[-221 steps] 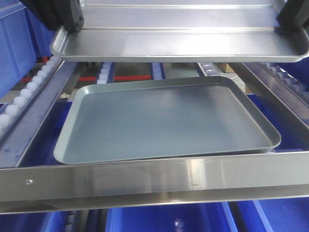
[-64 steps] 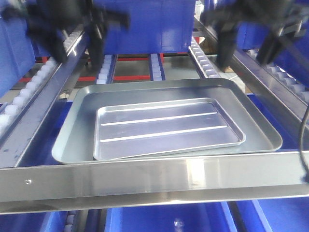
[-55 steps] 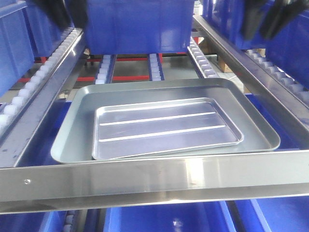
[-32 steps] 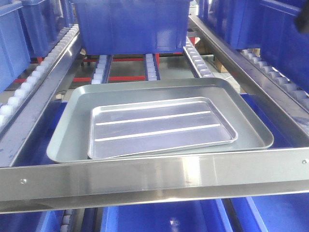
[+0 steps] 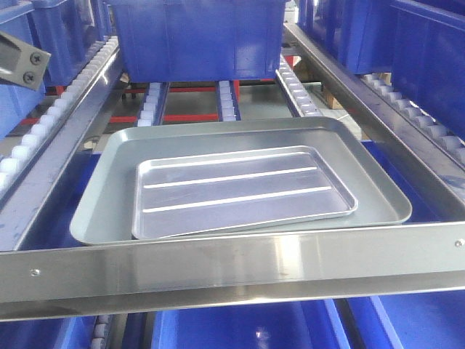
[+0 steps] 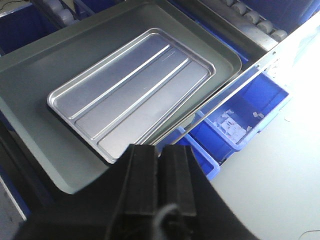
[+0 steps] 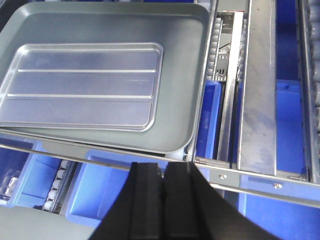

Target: Grab silver tray and stack on right shelf

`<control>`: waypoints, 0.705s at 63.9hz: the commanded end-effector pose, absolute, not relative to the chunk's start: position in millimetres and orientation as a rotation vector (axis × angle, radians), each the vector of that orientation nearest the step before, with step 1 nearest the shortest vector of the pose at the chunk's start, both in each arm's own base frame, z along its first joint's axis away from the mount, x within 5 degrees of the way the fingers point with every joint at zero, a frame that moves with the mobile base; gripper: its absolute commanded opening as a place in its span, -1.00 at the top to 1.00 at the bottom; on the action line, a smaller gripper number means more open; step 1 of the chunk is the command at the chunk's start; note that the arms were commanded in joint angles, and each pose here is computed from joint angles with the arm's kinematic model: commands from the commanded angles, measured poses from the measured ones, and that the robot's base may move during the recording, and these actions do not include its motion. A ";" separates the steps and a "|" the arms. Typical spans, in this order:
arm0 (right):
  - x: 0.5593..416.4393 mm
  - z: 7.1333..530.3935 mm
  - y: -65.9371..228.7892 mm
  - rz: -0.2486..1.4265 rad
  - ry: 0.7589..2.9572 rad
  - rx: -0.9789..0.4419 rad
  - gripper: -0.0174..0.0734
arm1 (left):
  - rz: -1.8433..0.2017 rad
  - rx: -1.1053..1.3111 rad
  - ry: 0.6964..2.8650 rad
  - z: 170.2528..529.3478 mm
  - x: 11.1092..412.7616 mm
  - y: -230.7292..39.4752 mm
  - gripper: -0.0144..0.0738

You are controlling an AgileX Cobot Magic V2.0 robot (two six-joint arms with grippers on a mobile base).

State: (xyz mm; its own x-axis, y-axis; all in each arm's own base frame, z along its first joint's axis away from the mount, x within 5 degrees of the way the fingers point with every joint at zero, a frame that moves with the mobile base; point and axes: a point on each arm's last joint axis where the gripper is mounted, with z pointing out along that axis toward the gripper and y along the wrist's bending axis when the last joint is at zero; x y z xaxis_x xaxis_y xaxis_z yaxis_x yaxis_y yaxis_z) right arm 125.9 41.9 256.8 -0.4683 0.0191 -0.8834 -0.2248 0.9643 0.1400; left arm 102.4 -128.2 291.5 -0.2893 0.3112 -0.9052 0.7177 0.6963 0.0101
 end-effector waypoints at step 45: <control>127.2 275.2 51.3 0.591 1.941 0.104 0.47 | -0.480 0.878 2.060 255.3 122.1 -168.6 0.90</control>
